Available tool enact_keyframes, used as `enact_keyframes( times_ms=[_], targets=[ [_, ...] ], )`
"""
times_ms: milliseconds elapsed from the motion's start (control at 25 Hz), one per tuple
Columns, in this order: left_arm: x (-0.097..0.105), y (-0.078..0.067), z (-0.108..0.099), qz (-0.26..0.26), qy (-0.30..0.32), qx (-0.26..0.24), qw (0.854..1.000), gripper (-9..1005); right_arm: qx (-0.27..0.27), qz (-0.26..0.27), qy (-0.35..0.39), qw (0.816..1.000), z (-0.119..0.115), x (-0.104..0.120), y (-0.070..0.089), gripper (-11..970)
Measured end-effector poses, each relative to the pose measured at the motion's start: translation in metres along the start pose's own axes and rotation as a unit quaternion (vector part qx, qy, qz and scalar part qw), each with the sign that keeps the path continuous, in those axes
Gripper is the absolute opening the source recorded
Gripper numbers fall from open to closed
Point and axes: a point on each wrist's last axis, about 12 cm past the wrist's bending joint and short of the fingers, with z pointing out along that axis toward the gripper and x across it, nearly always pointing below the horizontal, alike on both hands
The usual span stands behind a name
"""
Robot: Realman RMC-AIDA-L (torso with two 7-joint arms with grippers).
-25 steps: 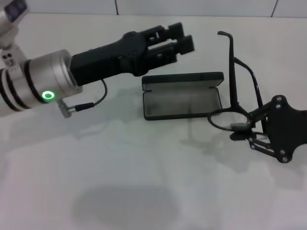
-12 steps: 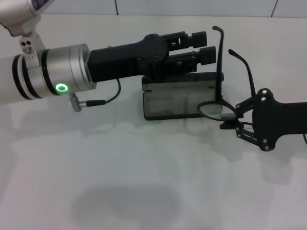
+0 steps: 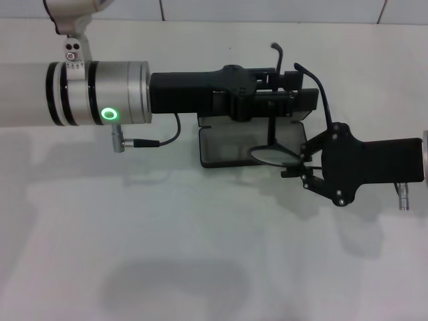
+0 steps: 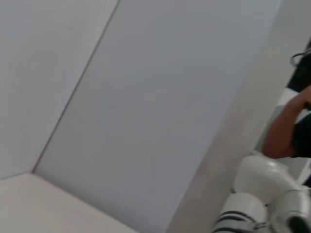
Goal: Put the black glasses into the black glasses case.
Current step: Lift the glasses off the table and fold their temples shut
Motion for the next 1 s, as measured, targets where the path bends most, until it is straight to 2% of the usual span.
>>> enact_keyframes(
  times_ms=[320,600,840,1000],
  targets=[
    [0.0,0.003,-0.009,-0.007,0.003,-0.015,1.0,646,0.024,-0.039,-0.028,0.999,-0.001,-0.006,0.002,109],
    [-0.002,0.0,0.003,-0.001,0.019,0.007,1.0,646,0.045,-0.059,-0.038,0.997,0.002,-0.005,0.002,108],
    [-0.009,-0.009,-0.002,0.018,-0.016,0.044,0.999,646,0.047,-0.059,-0.036,0.997,0.002,-0.004,0.004,109],
    [-0.008,-0.007,-0.009,0.012,-0.024,0.027,0.999,646,0.052,-0.068,-0.037,0.996,0.0,-0.003,0.007,107]
  ],
)
